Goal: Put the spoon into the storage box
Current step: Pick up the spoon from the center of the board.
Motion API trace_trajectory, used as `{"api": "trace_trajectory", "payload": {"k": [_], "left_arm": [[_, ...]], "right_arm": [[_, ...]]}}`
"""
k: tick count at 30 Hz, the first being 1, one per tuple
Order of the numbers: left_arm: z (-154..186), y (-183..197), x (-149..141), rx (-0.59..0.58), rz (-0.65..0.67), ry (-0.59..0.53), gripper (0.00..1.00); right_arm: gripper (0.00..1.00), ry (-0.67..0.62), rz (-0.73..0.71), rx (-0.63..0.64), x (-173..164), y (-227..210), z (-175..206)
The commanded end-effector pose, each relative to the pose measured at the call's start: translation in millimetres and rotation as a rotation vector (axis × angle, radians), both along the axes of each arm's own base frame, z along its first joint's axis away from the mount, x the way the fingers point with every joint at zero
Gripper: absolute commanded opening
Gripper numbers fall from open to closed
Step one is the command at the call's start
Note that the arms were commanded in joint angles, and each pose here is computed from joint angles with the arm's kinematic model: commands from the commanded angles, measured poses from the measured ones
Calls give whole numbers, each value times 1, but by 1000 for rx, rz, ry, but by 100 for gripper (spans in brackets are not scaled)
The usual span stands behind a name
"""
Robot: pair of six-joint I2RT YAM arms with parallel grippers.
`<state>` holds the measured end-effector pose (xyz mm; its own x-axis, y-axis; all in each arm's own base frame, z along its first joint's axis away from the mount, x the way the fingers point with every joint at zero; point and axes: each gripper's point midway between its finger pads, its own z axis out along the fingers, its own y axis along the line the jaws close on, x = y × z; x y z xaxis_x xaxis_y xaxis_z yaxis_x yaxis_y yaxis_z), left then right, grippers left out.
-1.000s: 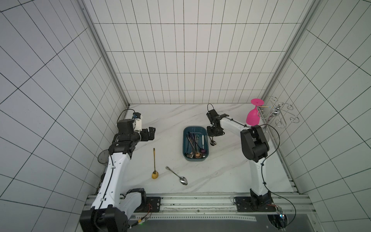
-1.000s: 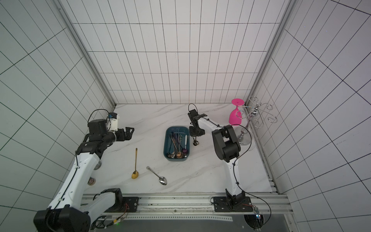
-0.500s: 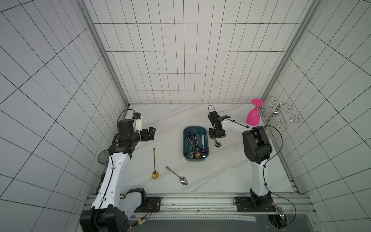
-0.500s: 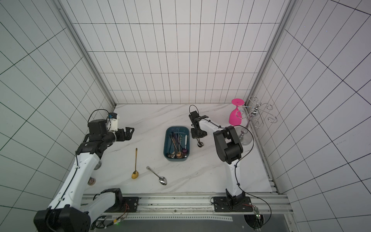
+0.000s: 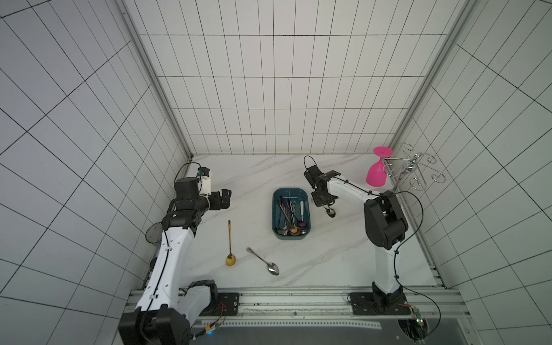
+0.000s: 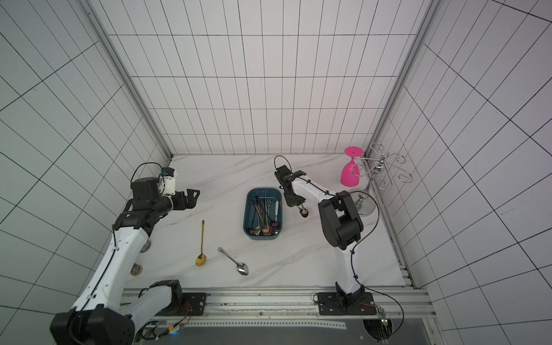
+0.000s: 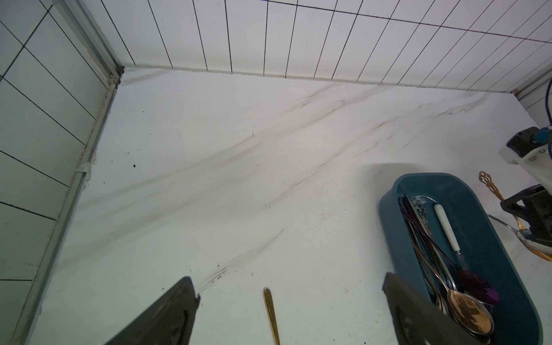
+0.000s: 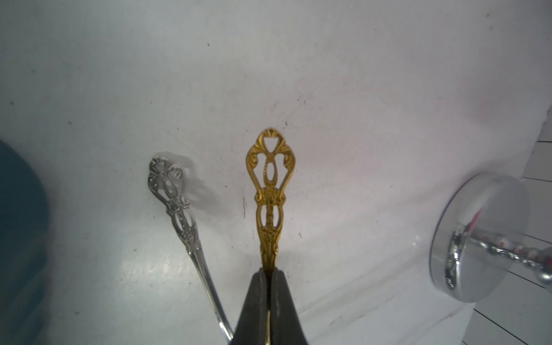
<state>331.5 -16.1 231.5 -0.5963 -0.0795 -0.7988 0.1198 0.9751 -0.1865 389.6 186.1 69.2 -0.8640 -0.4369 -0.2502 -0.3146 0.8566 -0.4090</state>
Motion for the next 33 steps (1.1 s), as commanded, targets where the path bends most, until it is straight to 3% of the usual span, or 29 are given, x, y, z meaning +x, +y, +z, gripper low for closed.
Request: {"api": "trace_trajectory", "payload": {"k": [1, 5, 8, 11, 19, 26, 33], "left_arm": [[8, -1, 1, 10, -7, -23, 99], [5, -2, 2, 10, -13, -30, 99], [8, -1, 2, 11, -8, -23, 99], [7, -3, 3, 6, -15, -30, 99], [5, -2, 2, 7, -13, -27, 99], [3, -2, -1, 18, -16, -16, 99], [-3, -8, -13, 118, -93, 50, 99]], "right_arm": [[0, -69, 38, -163, 7, -11, 28], [0, -120, 84, -245, 10, -7, 45], [0, -122, 83, -212, 7, -4, 57], [0, -99, 68, -95, -1, 7, 63], [0, -15, -43, 390, -36, 66, 85], [0, 11, -99, 631, -49, 109, 87], [0, 32, -130, 739, -50, 142, 76]]}}
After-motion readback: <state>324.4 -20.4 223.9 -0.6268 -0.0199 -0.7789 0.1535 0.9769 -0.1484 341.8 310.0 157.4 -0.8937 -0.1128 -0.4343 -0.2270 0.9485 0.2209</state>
